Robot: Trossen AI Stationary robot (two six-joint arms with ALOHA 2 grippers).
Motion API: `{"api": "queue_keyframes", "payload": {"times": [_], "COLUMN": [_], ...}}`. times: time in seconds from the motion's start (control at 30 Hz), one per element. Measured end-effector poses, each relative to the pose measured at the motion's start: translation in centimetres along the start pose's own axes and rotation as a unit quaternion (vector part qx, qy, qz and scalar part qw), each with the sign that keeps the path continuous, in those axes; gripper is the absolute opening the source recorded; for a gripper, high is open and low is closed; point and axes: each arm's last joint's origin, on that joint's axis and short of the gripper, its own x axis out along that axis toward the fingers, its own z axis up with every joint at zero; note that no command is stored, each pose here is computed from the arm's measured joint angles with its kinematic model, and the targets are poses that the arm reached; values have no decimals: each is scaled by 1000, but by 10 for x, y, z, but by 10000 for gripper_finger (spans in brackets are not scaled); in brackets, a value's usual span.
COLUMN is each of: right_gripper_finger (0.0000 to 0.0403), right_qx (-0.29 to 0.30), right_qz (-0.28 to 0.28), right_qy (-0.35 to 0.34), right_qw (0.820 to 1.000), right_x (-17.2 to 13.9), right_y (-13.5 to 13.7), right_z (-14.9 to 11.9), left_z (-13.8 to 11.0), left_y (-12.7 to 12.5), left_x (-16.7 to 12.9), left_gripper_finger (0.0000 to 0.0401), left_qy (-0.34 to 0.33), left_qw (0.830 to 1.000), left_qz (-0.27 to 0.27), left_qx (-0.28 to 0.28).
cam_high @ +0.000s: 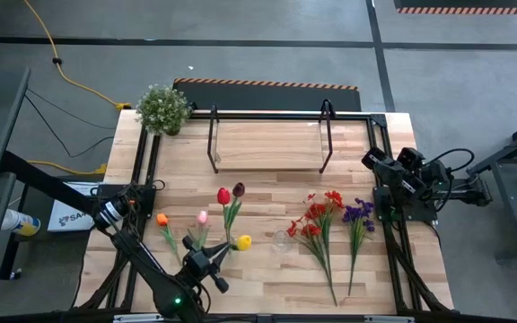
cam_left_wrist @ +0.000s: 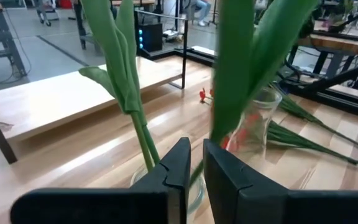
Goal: Pick and place flowers into a vace then onto a shelf
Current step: Put the yellow flower into the left transparent vase, then put the orange flower into the left transparent vase
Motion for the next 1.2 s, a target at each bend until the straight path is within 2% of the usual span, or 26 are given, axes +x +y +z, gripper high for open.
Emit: {"api": "queue_keyframes", "payload": {"times": [0.2, 0.47, 0.77, 0.93, 1.07, 1.2], "right_gripper_finger": [12, 12, 12, 12, 12, 12], "right_qx": [0, 0, 0, 0, -1, -1], "right_qz": [0, 0, 0, 1, 3, 3], "right_qy": [0, 0, 0, 1, 2, 2], "right_qw": [1000, 1000, 1000, 1000, 1000, 1000], "right_x": [0, 0, 0, 0, 0, 0], "right_y": [0, 0, 0, 0, 0, 0], "right_z": [0, 0, 0, 0, 0, 0], "left_z": [-1, 2, 22, 34, 43, 50], "left_y": [0, -1, -7, -13, -17, -19], "left_x": [-3, -21, -46, -56, -62, -67], "left_gripper_finger": [79, 79, 79, 79, 79, 79], "left_qy": [12, 44, 155, 265, 349, 404], "left_qw": [1000, 999, 988, 962, 931, 898], "left_qz": [2, -6, 19, 52, 85, 128], "left_qx": [1, 6, 0, -25, -62, -113]}}
